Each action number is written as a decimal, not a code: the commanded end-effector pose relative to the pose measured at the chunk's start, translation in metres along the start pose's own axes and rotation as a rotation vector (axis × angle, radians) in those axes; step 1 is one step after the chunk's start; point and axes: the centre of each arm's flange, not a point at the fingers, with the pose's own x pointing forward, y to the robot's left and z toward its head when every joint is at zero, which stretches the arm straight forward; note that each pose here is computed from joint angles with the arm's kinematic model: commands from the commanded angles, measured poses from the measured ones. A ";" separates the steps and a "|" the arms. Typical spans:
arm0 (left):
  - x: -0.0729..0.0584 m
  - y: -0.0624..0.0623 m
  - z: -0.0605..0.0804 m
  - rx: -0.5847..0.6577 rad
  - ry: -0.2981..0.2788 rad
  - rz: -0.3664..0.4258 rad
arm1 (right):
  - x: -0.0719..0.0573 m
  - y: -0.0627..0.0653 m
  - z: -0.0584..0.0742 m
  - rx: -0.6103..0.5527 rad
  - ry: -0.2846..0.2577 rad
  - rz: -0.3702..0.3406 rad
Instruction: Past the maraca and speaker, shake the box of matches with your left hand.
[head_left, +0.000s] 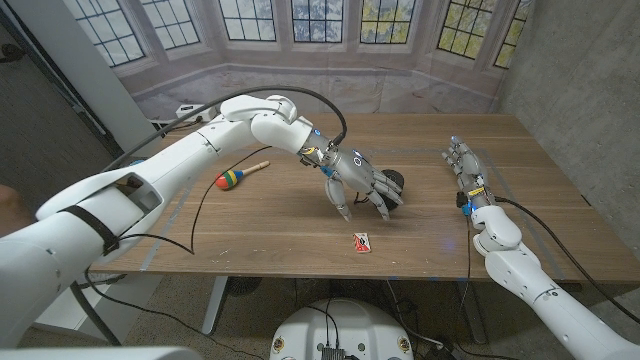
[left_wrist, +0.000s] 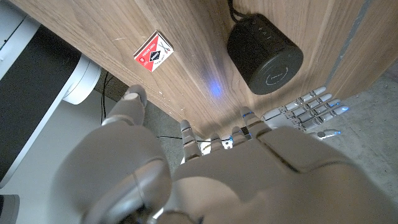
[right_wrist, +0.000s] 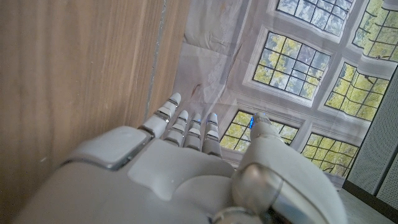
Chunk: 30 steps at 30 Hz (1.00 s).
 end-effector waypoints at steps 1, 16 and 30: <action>0.008 -0.013 0.010 0.000 0.008 0.007 | -0.006 -0.003 -0.004 -0.003 0.005 -0.009; 0.019 -0.022 0.009 0.015 0.031 -0.007 | -0.012 -0.015 -0.012 0.006 0.014 -0.023; 0.029 -0.029 0.011 0.017 0.033 -0.004 | -0.019 -0.021 -0.016 0.011 0.014 -0.038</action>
